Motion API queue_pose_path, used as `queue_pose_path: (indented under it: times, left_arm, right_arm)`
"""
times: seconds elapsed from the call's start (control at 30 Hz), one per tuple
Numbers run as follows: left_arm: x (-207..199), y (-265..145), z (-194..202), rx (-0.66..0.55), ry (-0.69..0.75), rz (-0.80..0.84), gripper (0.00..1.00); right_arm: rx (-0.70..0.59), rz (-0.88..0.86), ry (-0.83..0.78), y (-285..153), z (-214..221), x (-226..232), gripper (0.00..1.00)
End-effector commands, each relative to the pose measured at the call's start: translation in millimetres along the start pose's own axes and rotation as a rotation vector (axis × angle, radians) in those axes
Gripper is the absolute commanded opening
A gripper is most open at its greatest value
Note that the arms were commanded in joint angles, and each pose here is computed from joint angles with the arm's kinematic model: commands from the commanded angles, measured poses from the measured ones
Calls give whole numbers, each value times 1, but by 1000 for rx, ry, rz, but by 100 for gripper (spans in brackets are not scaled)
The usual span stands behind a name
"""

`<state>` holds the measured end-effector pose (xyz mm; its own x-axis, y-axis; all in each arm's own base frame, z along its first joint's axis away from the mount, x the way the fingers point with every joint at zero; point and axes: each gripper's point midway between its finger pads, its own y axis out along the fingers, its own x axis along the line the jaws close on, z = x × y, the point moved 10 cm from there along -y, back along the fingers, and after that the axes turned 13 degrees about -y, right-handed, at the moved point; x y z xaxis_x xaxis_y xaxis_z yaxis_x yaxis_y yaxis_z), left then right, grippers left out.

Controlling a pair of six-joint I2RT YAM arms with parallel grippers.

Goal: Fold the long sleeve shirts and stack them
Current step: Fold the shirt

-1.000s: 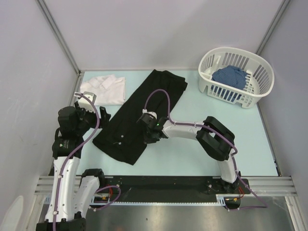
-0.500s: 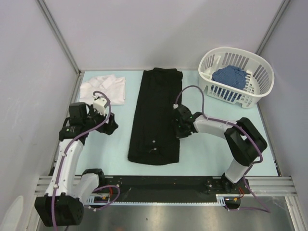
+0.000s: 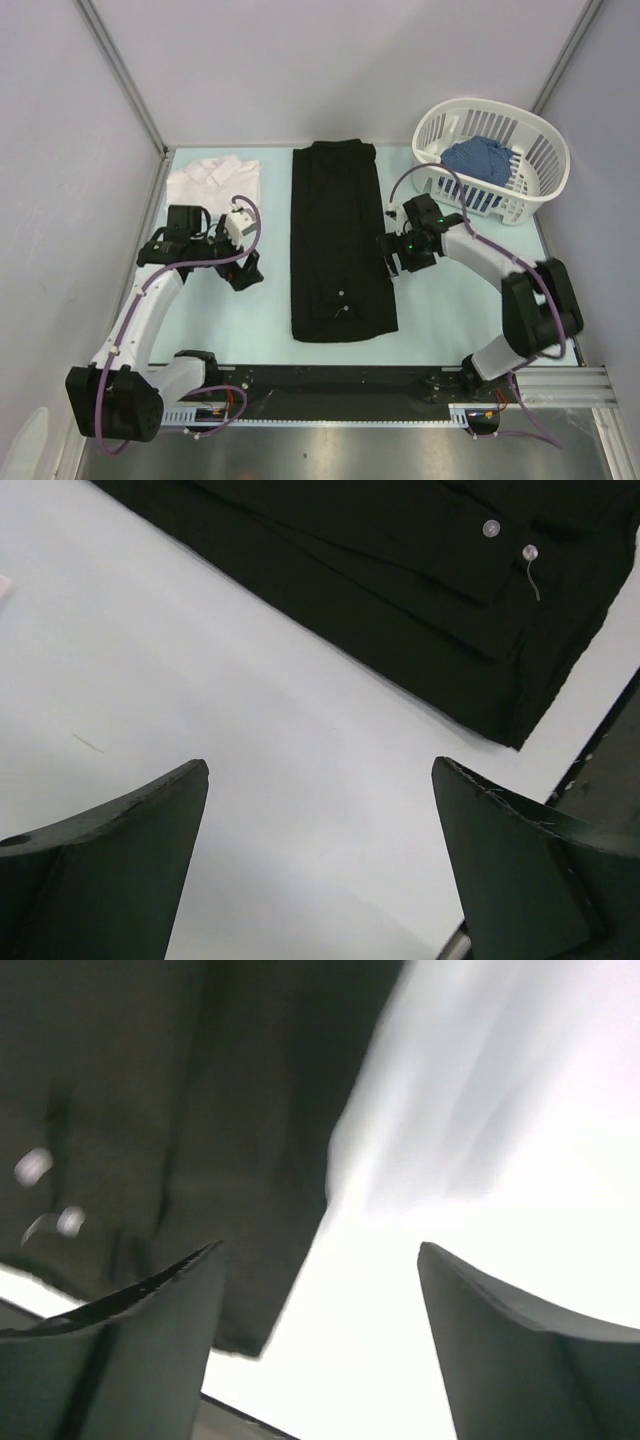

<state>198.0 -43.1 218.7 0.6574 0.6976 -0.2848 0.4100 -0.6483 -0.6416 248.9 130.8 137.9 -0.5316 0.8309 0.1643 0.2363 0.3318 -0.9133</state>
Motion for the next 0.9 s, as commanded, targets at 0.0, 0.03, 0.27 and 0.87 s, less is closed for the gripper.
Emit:
queue_pose_path:
  times: [0.0,0.03,0.27,0.87]
  left_arm:
    - [-7,-23,-34,-96,350,-3,99]
    - [-10,-28,-39,-131,392,-13,100]
    - [-28,-20,-55,-246,600,138,99]
    - [-62,103,78,63,1095,333,83]
  right_arm:
    - [-325,34,-421,-74,-27,10,87]
    - [-388,49,-488,-82,-28,12,96]
    - [-813,161,-963,-94,-19,21,100]
    - [-522,-386,-1724,4,83,12,86]
